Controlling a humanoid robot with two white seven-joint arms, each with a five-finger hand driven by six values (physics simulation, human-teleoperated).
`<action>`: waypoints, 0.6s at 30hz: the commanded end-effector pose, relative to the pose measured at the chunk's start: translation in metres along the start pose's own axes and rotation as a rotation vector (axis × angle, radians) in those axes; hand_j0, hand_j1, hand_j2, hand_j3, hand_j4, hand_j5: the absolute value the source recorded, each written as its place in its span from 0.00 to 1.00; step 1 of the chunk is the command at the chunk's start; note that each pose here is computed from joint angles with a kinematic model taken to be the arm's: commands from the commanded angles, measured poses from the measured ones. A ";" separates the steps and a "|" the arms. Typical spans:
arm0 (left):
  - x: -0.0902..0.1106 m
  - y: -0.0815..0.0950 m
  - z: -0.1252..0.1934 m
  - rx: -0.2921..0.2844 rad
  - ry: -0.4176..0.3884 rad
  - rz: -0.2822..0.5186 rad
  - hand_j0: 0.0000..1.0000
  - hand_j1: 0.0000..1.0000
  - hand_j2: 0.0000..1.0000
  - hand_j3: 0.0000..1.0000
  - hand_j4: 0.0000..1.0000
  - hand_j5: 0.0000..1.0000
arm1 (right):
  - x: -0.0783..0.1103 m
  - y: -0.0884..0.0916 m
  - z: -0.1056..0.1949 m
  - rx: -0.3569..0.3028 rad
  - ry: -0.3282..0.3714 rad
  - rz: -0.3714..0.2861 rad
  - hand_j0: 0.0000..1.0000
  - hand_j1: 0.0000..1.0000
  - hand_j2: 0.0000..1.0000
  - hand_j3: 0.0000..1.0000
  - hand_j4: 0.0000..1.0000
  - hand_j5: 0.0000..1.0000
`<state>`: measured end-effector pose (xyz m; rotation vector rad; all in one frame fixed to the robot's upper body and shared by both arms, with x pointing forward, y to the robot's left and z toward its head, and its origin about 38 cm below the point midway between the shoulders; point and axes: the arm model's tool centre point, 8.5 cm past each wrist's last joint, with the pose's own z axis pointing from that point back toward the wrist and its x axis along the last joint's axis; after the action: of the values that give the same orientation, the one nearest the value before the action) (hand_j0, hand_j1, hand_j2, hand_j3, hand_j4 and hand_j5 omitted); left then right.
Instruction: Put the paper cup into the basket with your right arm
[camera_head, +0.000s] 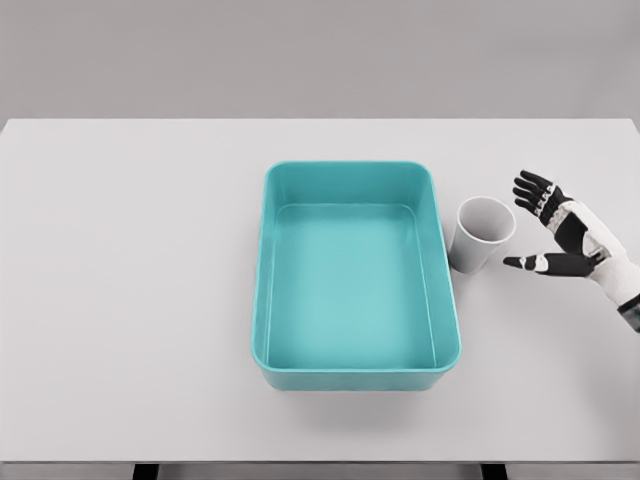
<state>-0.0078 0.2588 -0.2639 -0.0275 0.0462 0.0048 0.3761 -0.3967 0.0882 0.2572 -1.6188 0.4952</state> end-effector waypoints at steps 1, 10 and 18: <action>0.000 0.000 0.000 0.000 0.000 -0.001 1.00 1.00 1.00 1.00 1.00 1.00 | -0.017 0.008 0.000 -0.013 0.020 -0.050 1.00 1.00 1.00 1.00 1.00 1.00; 0.000 0.000 0.000 0.000 0.000 -0.001 1.00 1.00 1.00 1.00 1.00 1.00 | -0.027 0.017 -0.003 -0.020 0.027 -0.088 1.00 1.00 1.00 1.00 1.00 1.00; 0.000 0.000 0.000 0.000 0.000 -0.001 1.00 1.00 1.00 1.00 1.00 1.00 | -0.027 0.022 -0.007 -0.012 0.028 -0.104 1.00 1.00 1.00 1.00 1.00 1.00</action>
<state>-0.0078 0.2588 -0.2639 -0.0274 0.0462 0.0050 0.3752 -0.3791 0.0584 0.3141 -1.5718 0.4153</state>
